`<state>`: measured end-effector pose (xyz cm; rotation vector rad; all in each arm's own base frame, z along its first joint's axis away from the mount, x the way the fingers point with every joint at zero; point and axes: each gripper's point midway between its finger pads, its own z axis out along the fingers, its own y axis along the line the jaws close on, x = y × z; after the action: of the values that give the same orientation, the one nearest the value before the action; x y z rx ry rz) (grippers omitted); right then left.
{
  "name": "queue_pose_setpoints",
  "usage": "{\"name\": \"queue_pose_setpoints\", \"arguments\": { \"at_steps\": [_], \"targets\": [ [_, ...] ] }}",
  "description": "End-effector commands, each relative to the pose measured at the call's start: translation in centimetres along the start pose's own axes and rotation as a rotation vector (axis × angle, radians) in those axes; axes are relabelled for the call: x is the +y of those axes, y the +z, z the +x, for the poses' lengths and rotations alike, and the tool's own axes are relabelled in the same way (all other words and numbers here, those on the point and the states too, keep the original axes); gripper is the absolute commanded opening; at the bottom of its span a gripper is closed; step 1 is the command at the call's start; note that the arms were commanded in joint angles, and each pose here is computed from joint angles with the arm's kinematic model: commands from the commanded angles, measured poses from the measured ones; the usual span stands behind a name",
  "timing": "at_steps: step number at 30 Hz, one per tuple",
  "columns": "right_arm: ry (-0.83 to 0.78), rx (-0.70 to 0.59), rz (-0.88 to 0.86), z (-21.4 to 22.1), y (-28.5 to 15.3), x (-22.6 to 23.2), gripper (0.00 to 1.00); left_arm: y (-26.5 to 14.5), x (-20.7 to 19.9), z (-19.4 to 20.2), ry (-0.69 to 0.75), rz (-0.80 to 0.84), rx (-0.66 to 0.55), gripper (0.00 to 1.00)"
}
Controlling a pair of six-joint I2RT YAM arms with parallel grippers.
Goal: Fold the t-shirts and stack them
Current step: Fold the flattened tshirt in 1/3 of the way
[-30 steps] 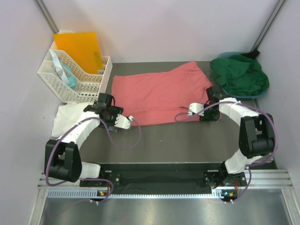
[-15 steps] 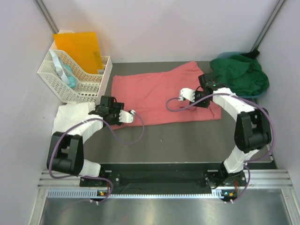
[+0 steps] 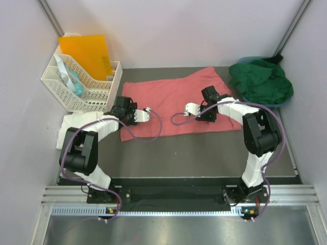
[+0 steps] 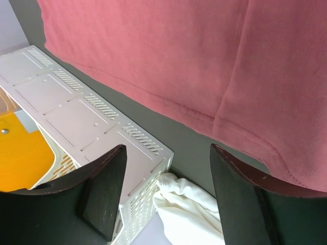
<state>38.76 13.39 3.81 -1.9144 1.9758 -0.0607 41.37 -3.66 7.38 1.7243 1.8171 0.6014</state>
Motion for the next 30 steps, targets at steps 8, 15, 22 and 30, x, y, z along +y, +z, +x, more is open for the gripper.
{"name": "queue_pose_setpoints", "arguments": {
  "at_steps": [8,15,22,30],
  "targets": [
    [-0.006,-0.008,0.074,-1.3,1.0,-2.5,0.15,-1.0,1.8,-0.6,-0.025,-0.085,0.003,0.69],
    [-0.054,-0.006,0.127,-2.4,0.1,-3.7,0.00,-1.0,1.1,-0.8,-0.012,-0.067,0.005,0.69],
    [-0.129,-0.016,0.179,-4.2,-1.6,-5.2,0.00,-0.8,0.8,-1.0,-0.004,-0.057,0.004,0.69],
    [-0.196,0.006,0.228,-5.0,-1.6,-7.1,0.00,-0.8,0.7,-1.1,-0.007,-0.052,0.004,0.69]
  ]
}}
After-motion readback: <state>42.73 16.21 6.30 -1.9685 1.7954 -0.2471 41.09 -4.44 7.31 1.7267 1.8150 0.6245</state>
